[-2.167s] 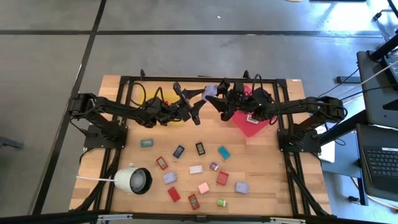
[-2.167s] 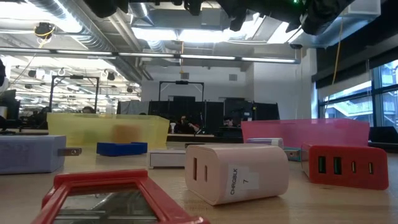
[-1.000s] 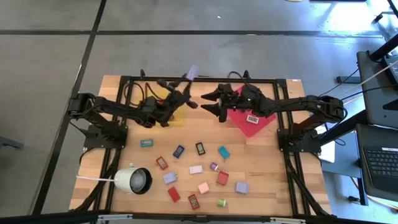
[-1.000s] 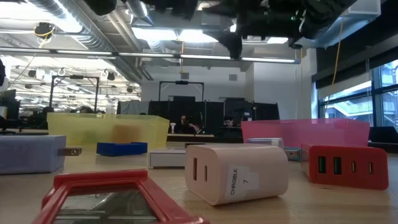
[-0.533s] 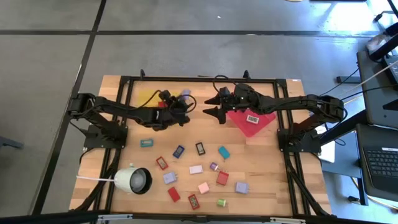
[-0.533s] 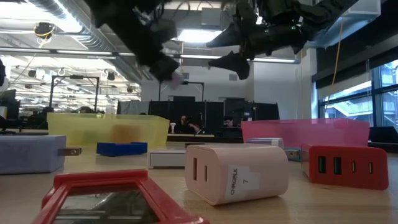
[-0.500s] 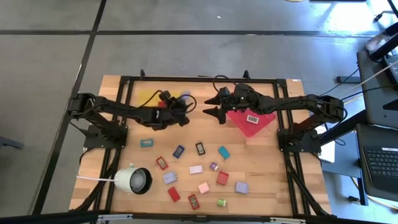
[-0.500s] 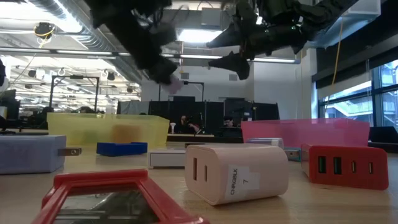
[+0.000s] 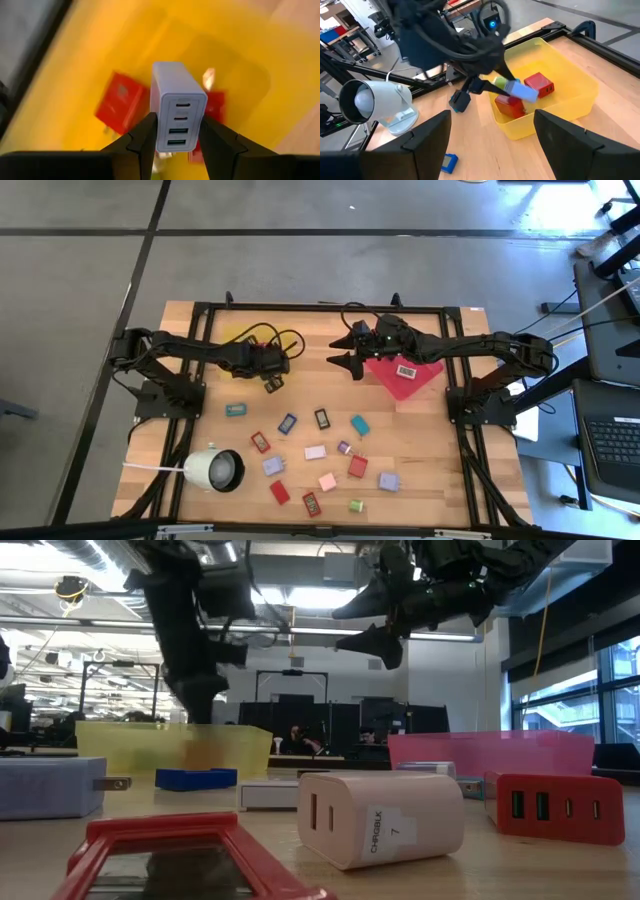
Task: Pick & Place Office items
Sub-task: Put the right light purple charger adapter into the yellow bin, then put the right light blue digital clock into the pink bin
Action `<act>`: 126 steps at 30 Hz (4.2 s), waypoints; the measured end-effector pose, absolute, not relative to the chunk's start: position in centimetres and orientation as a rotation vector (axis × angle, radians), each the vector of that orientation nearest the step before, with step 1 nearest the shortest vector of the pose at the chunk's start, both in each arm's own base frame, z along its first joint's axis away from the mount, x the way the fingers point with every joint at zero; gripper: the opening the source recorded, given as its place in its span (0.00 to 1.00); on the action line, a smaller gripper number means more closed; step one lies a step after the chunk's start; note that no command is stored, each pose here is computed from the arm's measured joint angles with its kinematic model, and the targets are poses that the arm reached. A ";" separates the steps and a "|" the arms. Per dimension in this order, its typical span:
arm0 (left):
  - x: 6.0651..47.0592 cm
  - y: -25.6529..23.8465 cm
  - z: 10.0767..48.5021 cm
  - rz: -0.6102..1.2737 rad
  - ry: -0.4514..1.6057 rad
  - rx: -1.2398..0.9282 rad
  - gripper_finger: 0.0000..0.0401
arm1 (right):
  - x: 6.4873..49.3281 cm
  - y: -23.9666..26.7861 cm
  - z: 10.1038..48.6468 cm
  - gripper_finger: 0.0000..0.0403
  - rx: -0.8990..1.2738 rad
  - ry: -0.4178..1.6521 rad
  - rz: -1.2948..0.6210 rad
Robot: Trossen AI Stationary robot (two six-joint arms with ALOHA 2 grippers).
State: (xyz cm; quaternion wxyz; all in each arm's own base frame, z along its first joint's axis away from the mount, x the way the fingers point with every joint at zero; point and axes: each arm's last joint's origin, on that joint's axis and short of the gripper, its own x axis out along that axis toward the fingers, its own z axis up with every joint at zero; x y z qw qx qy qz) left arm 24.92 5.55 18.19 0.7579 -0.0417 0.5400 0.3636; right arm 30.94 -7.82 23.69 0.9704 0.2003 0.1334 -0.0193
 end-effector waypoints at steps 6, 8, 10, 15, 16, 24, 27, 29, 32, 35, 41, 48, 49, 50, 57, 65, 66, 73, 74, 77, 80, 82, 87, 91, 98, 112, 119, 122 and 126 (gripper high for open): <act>23.9 6.3 17.1 0.799 1.233 -0.075 0.31 | 30.9 -7.8 23.7 0.72 0.404 0.269 -0.039; 23.8 6.5 17.0 0.817 1.243 -0.061 0.31 | 30.9 -7.8 23.7 0.72 0.404 0.269 -0.039; 23.8 6.5 17.0 0.827 1.233 -0.051 0.32 | 30.9 -7.8 23.7 0.72 0.404 0.269 -0.039; 23.8 6.5 17.1 0.855 1.212 -0.085 0.39 | 30.9 -7.8 23.7 0.72 0.404 0.269 -0.039; 23.8 6.5 17.1 0.859 1.209 -0.090 0.41 | 30.9 -7.8 23.7 0.72 0.404 0.269 -0.039; 24.7 6.7 18.4 0.861 1.166 -0.098 0.51 | 30.9 -7.8 23.7 0.72 0.421 0.269 -0.041; 25.5 6.8 19.8 0.836 1.153 -0.075 0.52 | 30.9 -7.8 23.7 0.72 0.434 0.270 -0.034; 25.9 6.8 20.8 0.821 1.141 -0.071 0.51 | 30.8 -7.7 23.8 0.72 0.437 0.284 -0.010; 26.6 6.6 22.1 0.784 1.124 -0.087 0.51 | 30.4 -7.4 23.4 0.72 0.424 0.362 0.042; 27.1 6.2 22.9 0.740 1.100 -0.114 0.51 | 29.6 -6.5 22.2 0.72 0.408 0.533 0.108; 27.4 5.2 23.1 0.686 1.096 -0.110 0.52 | 27.4 -3.6 19.2 0.72 0.312 0.936 0.132; 27.5 4.6 23.1 0.679 1.090 -0.114 0.51 | 26.9 -0.8 18.6 0.72 0.340 1.063 -0.048; 27.5 4.6 23.1 0.680 1.089 -0.117 0.51 | 26.9 -0.4 18.6 0.72 0.380 1.066 -0.069; 27.5 4.6 23.1 0.679 1.089 -0.117 0.51 | 26.9 0.1 18.6 0.72 0.420 1.069 -0.085; 27.6 4.6 23.1 0.678 1.089 -0.117 0.52 | 26.7 3.6 18.4 0.72 0.546 1.040 -0.305; 27.6 4.6 23.1 0.694 1.079 -0.143 0.52 | 26.3 7.0 17.8 0.72 0.585 1.017 -0.382; 27.6 4.6 23.1 0.699 1.076 -0.151 0.52 | 26.3 7.3 17.6 0.72 0.583 1.016 -0.387; 27.6 4.5 23.1 0.708 1.068 -0.168 0.51 | 27.1 9.3 16.0 0.72 0.530 1.055 -0.402; 27.6 4.4 23.1 0.705 1.068 -0.166 0.51 | 27.4 9.5 15.8 0.72 0.508 1.065 -0.395; 27.6 4.0 23.1 0.695 1.068 -0.161 0.51 | 28.3 9.7 15.1 0.72 0.430 1.099 -0.390; 27.7 3.5 23.1 0.684 1.065 -0.159 0.52 | 29.1 9.9 14.3 0.72 0.367 1.136 -0.404; 27.8 3.1 23.1 0.673 1.064 -0.155 0.52 | 29.5 10.1 13.7 0.72 0.350 1.158 -0.403; 27.9 2.2 23.1 0.641 1.065 -0.136 0.51 | 30.1 10.3 12.9 0.71 0.313 1.196 -0.390; 27.9 1.5 23.1 0.620 1.065 -0.123 0.52 | 29.9 10.2 12.9 0.67 0.279 1.228 -0.389; 27.9 1.0 23.1 0.624 1.057 -0.094 0.52 | 29.6 10.1 12.9 0.52 0.210 1.264 -0.344; 27.9 0.9 23.1 0.625 1.056 -0.092 0.52 | 28.5 9.4 15.9 0.44 0.177 1.268 -0.230; 27.9 0.9 23.1 0.625 1.055 -0.093 0.52 | 26.3 6.5 21.3 0.39 0.114 1.132 -0.344; 27.9 0.9 23.1 0.624 1.053 -0.093 0.52 | 25.3 5.1 23.2 0.40 0.085 1.067 -0.397; 27.9 1.0 23.1 0.627 1.051 -0.092 0.52 | 24.2 3.4 25.4 0.43 0.043 0.976 -0.462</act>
